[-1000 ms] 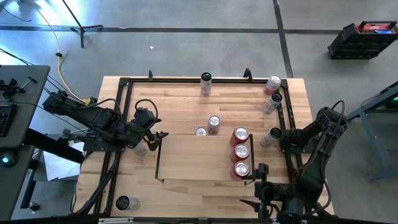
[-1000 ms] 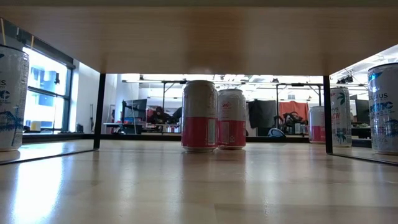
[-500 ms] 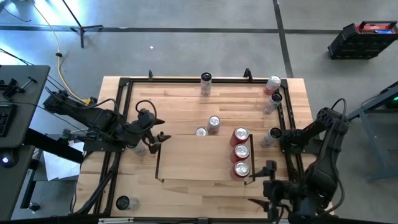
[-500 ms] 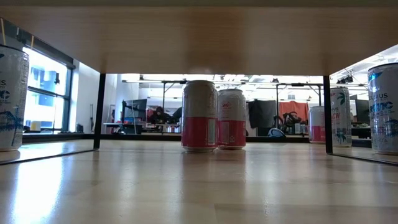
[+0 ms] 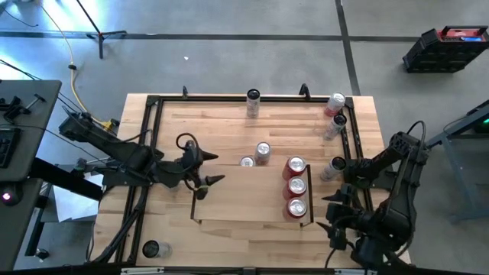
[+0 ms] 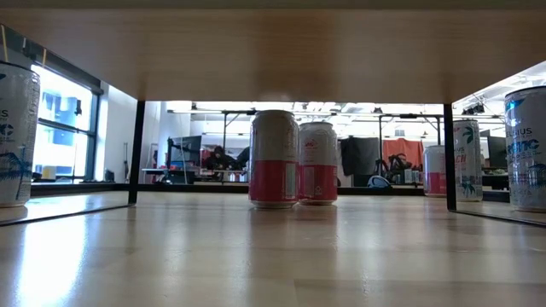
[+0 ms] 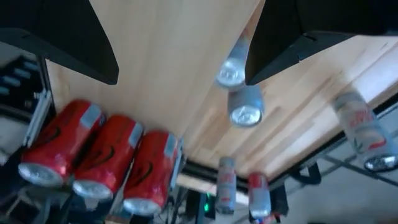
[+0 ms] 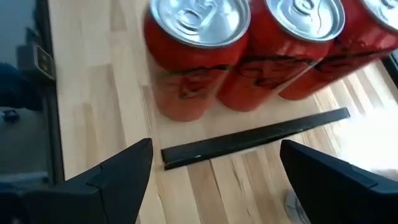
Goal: Place canned beverage on shelf
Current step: Put the top pink and white bottle on the shelf
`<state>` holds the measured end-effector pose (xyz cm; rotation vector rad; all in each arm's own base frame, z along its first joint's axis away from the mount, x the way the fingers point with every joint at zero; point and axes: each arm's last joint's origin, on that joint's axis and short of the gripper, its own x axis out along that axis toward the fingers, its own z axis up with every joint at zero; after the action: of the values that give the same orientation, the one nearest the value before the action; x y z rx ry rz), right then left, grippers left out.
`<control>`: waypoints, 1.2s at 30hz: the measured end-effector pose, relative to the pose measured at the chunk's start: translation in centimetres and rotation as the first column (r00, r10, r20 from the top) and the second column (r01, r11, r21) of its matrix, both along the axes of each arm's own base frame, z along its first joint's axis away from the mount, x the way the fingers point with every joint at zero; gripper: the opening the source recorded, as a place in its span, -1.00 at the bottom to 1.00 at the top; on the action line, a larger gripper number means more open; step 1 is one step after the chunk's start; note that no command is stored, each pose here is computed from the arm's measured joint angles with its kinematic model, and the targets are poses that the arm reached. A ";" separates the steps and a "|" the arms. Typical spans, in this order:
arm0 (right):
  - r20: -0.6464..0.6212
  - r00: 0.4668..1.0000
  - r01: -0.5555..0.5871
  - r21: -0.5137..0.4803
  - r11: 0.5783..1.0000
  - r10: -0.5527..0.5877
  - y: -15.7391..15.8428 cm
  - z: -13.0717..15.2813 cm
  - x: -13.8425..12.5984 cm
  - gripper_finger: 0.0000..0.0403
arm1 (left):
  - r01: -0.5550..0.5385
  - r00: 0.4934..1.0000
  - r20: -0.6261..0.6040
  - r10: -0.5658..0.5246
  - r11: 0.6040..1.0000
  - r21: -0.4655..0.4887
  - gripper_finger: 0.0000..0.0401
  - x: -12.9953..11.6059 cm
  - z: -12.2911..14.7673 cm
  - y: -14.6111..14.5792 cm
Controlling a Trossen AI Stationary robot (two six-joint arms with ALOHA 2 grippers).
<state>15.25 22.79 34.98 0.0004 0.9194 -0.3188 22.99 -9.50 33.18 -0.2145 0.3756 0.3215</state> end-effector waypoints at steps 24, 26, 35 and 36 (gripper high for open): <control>0.203 0.953 0.176 0.233 0.956 -0.225 -14.9 8.4 -3.0 0.68 | -0.112 0.994 0.041 0.106 0.978 0.177 0.70 4.1 -2.6 -1.9; 0.284 0.909 0.251 0.213 0.944 -0.306 -16.7 9.0 -3.7 0.68 | -0.109 0.994 0.026 0.106 0.976 0.187 0.70 4.0 -2.7 -1.8; 0.390 0.717 0.564 0.165 0.809 -0.579 -22.5 10.1 -5.7 0.68 | -0.093 0.994 -0.028 0.102 0.969 0.229 0.70 3.8 -3.2 -1.7; 0.374 0.707 0.584 0.169 0.794 -0.600 -22.8 10.1 -5.6 0.68 | -0.088 0.995 -0.032 0.098 0.967 0.238 0.70 3.8 -3.2 -1.7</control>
<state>9.61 -0.05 45.04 0.3997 0.4750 -0.8740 26.78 -11.22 30.00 0.0092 0.3671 0.4608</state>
